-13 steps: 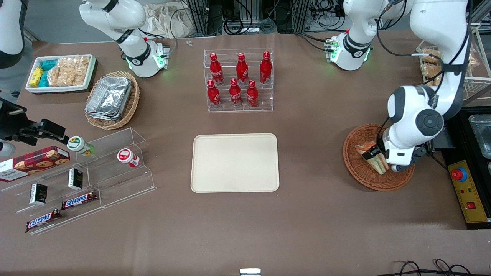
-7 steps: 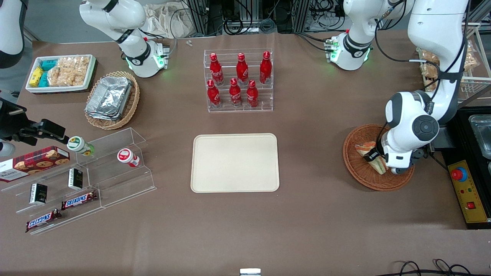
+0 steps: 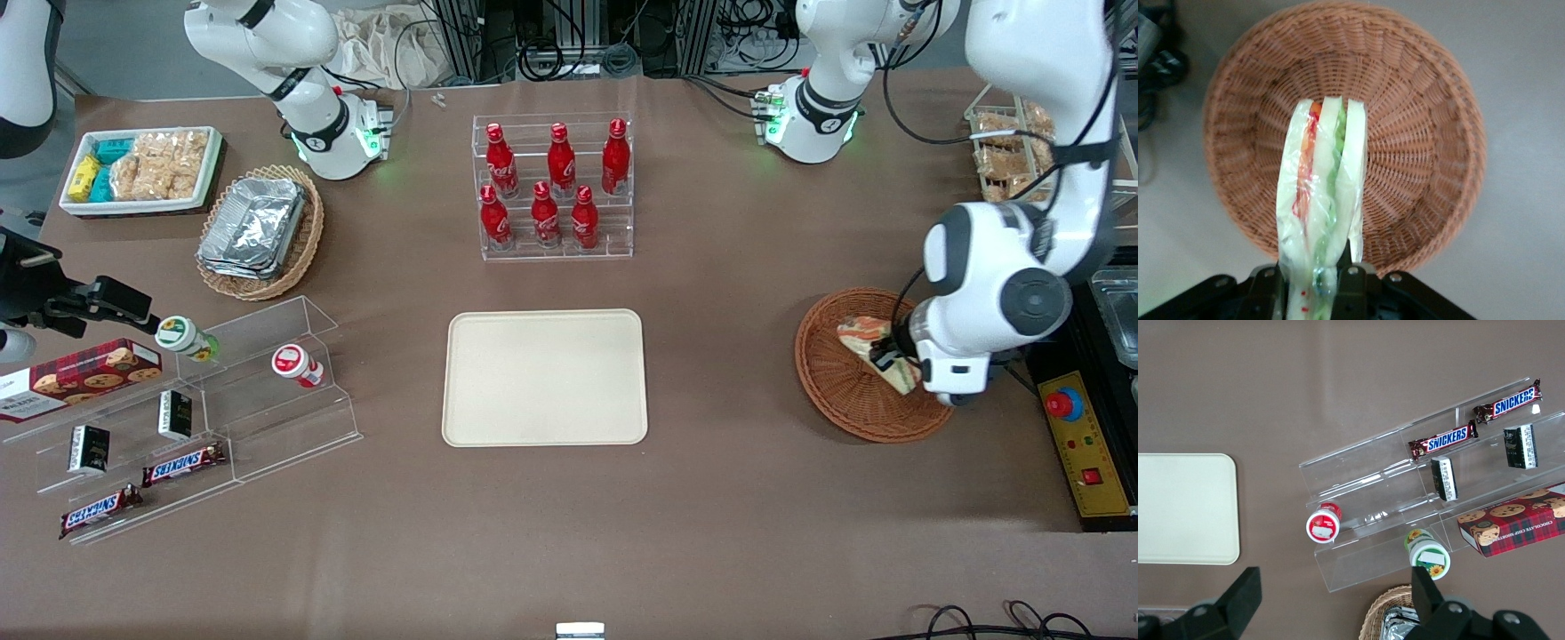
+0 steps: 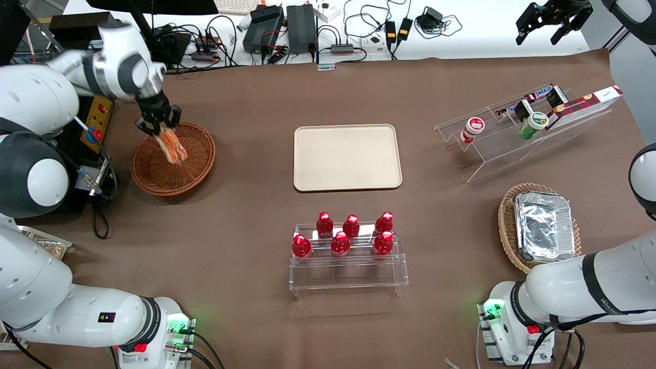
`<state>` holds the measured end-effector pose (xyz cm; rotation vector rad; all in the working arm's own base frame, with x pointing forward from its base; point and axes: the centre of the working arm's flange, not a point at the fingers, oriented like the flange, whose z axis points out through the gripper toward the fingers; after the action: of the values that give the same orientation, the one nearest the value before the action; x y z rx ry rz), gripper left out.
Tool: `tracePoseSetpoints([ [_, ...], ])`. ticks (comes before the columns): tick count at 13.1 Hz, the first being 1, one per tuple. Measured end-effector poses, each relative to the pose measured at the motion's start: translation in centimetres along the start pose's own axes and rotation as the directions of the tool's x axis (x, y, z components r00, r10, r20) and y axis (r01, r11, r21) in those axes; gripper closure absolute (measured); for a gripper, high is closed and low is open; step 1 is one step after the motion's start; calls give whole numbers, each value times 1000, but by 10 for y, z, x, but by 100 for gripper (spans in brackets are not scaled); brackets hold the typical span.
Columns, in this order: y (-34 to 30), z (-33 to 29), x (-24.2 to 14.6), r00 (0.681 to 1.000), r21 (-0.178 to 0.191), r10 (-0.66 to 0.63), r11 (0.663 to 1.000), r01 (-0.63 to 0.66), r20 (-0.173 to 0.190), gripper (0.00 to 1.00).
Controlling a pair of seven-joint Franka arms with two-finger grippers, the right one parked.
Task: Place sandwich from basket to tray
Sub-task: 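Close the left gripper on the sandwich and lift it from the basket, then carry the sandwich to the cream tray and release it there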
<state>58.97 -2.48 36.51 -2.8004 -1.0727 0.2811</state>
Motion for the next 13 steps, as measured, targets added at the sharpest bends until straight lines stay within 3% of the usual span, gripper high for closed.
tracePoseSetpoints([
  [3,4,-103,-17,1000,3,25,1000,-25,9,81],
  [5,11,-140,-32,998,-23,56,998,-56,-7,85],
  [7,19,-152,-43,992,-50,125,991,-125,-6,85],
  [10,32,-154,-64,969,-79,245,967,-243,27,85],
  [13,73,-157,-122,924,-87,383,921,-380,16,86],
])
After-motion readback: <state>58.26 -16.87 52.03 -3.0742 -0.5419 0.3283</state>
